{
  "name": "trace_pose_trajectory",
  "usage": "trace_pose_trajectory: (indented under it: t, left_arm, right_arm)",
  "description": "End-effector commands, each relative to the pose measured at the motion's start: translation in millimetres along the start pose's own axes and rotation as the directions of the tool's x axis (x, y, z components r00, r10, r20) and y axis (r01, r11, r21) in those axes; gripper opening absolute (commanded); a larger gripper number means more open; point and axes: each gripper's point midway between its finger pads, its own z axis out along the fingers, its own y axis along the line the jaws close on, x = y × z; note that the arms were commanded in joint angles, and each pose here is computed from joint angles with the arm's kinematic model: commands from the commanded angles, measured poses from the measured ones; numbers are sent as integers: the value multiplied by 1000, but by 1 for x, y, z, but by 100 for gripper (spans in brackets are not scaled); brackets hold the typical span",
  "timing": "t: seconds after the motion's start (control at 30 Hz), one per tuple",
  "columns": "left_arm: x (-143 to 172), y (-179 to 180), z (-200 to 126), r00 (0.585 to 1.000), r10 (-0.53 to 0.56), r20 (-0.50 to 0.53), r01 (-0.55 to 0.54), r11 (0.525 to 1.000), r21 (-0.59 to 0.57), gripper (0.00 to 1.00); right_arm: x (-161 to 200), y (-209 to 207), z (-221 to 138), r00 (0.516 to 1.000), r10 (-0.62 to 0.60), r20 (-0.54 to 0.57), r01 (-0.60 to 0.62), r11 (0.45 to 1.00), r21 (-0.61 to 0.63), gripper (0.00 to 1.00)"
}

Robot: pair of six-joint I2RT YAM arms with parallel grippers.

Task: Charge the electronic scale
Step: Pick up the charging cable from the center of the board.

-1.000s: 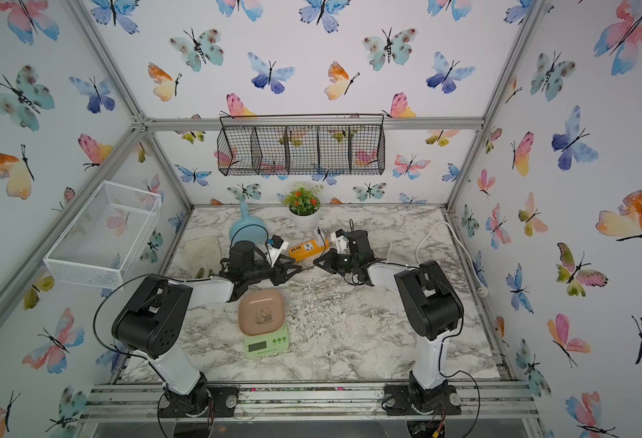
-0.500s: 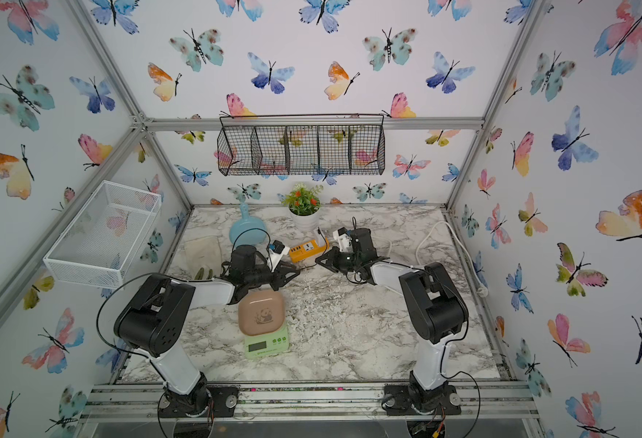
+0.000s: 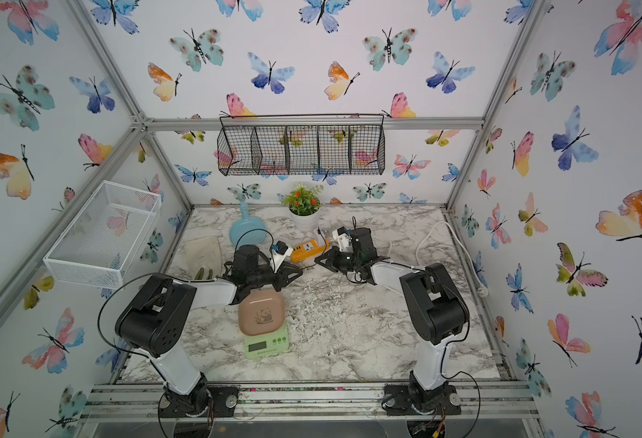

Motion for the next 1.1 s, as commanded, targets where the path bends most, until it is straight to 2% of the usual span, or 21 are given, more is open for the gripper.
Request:
trace_pose_trajectory:
  t: [0.0, 0.13, 0.3, 0.43, 0.53, 0.63, 0.73, 0.83, 0.9, 0.97, 1.0, 1.07]
  left_arm:
    - [-3, -2, 3, 1000, 23, 4, -23, 1000, 12, 22]
    - [-4, -4, 2, 1000, 31, 8, -31, 999, 22, 15]
    - [-6, -9, -1, 999, 33, 14, -33, 999, 36, 6]
    - [-13, -17, -3, 1000, 20, 22, -21, 997, 81, 2]
    - [-20, -23, -5, 1000, 3, 27, -6, 993, 120, 1]
    - [-29, -27, -8, 999, -25, 27, 21, 986, 168, 1]
    - [-41, -34, -9, 998, -52, 25, 45, 971, 236, 1]
    - [-51, -41, -11, 997, -79, 14, 71, 948, 310, 1]
    - [-58, -41, -13, 995, -99, -1, 93, 934, 346, 1]
    - [-64, -40, -15, 994, -109, -4, 103, 923, 370, 1]
    - [-67, -41, -16, 994, -113, -5, 107, 918, 381, 1]
    - [-72, -42, -16, 994, -110, -7, 104, 911, 399, 1]
  right_arm:
    - [-12, 21, -8, 999, -37, 19, 37, 999, -37, 6]
    - [-11, 21, -8, 999, -37, 18, 37, 999, -37, 8]
    - [-18, 24, -12, 996, -80, 42, 82, 996, -40, 24]
    - [-28, 26, -25, 966, -243, 87, 242, 970, 22, 45]
    - [-29, 26, -40, 917, -387, 97, 383, 922, 59, 49]
    - [-26, 32, -56, 840, -532, 111, 528, 847, 59, 51]
    - [-16, 51, -66, 721, -678, 140, 686, 728, -6, 51]
    - [-9, 73, -68, 621, -768, 158, 784, 610, -112, 50]
    - [-8, 85, -67, 543, -824, 159, 838, 520, -168, 35]
    - [4, 96, -69, 447, -872, 199, 878, 385, -286, 32]
    - [2, 98, -67, 428, -879, 211, 885, 360, -296, 34]
    - [-4, 98, -62, 422, -881, 214, 884, 346, -315, 36]
